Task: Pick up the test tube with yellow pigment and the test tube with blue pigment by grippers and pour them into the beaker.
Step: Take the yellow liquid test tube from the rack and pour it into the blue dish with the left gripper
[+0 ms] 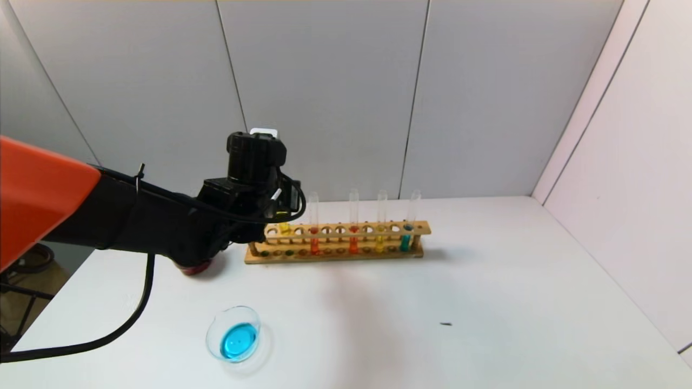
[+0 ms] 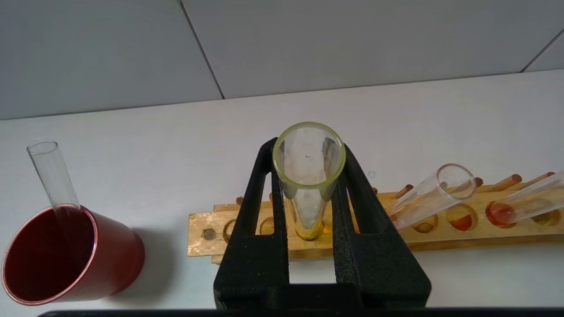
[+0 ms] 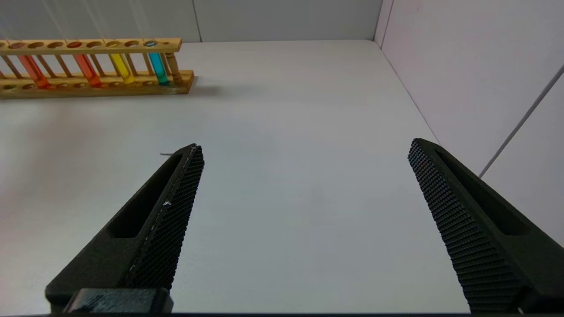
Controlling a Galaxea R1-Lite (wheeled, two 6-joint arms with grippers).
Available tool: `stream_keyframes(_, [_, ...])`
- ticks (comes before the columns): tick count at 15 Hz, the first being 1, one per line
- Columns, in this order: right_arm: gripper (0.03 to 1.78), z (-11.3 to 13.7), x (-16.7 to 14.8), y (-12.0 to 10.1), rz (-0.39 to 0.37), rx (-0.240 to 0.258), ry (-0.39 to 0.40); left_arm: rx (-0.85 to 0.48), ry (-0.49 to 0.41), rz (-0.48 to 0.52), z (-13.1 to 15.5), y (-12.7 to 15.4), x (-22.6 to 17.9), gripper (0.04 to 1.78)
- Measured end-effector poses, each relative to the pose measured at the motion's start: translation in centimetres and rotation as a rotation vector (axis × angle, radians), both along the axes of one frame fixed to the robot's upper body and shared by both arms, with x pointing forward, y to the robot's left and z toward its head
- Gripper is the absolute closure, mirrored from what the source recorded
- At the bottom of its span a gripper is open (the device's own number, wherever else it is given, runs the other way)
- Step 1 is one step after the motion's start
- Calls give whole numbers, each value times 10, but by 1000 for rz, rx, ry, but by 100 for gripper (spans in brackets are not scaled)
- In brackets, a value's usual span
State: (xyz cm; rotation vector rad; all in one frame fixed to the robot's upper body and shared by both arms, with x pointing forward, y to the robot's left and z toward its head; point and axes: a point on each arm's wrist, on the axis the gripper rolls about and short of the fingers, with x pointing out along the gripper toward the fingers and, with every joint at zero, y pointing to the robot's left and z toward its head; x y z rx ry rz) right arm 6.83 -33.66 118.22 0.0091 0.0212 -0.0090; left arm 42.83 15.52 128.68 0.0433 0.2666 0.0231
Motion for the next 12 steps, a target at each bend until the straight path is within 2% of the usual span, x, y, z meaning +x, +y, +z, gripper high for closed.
stream_keyframes(12, [11,0,0,0,0,0,0,-3,-1,6,37,9,-14,150])
